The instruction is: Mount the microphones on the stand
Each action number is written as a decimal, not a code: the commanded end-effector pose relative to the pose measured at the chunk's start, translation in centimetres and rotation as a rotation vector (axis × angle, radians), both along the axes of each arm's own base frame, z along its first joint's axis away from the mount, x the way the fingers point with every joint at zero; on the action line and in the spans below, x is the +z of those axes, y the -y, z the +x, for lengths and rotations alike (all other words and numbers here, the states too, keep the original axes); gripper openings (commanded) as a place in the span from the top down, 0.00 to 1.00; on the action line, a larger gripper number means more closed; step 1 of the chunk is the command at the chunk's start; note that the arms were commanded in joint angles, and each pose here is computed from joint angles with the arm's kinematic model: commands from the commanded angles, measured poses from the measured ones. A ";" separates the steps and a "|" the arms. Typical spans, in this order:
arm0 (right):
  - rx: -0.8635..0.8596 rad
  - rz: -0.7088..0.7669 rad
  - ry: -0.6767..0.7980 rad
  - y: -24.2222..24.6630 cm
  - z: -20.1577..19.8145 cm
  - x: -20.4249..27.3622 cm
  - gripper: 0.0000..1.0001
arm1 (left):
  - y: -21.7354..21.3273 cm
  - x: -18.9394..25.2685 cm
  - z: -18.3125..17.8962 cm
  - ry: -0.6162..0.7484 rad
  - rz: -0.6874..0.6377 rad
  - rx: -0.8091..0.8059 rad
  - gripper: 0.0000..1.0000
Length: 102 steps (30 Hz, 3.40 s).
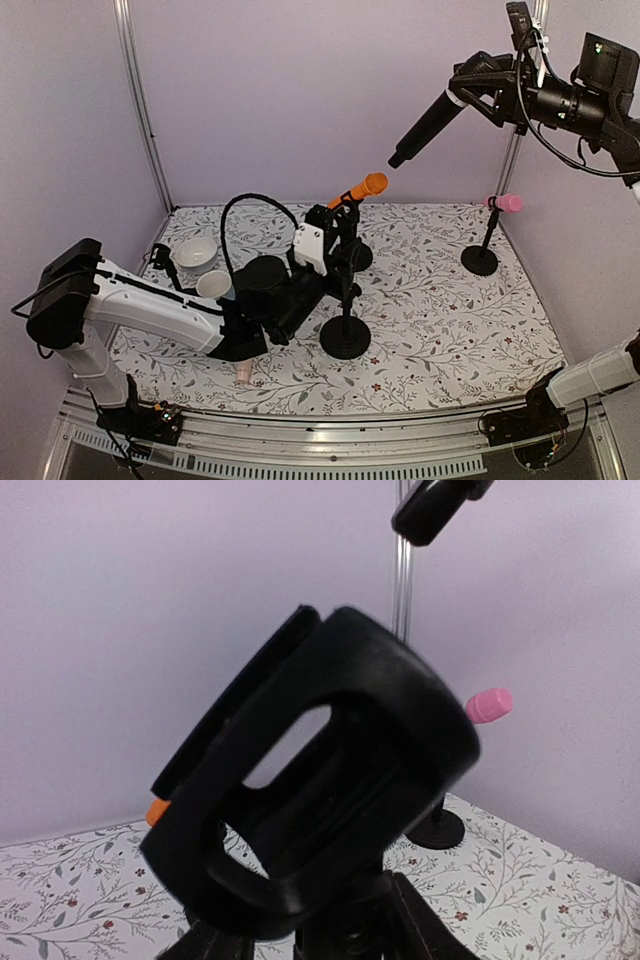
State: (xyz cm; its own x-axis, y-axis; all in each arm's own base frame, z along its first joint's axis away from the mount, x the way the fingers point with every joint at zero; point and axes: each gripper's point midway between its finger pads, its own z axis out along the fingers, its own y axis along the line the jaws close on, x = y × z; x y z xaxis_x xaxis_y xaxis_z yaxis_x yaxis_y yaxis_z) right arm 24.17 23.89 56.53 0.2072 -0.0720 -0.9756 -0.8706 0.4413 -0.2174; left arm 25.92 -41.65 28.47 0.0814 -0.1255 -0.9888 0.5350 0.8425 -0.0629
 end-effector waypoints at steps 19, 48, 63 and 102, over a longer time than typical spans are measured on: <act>0.381 0.068 -0.084 -3.0 -4.1 -2.3 1.00 | 0.9 2.8 -1.1 0.084 -0.046 -0.001 0.98; 0.305 -0.113 -0.268 -8.1 1.5 -15.8 1.00 | 0.7 5.3 -1.1 0.165 -0.015 -0.064 1.00; 0.300 -0.233 -0.333 -10.1 0.2 -23.4 1.00 | 1.1 5.9 -2.2 0.200 -0.050 -0.152 1.00; 0.180 -0.427 -0.622 -12.4 2.9 -35.8 1.00 | 2.0 6.0 -4.2 0.210 0.037 -0.215 1.00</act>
State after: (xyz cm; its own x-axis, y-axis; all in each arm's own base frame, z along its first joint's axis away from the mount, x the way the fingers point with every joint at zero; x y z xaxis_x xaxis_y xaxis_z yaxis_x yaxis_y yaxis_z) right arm 25.29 35.86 42.54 0.1263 -0.0221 -0.9917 -0.9799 0.1526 -0.1282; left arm 26.84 -40.47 29.29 0.1053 -0.1111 -0.9882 0.5339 0.8447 -0.0381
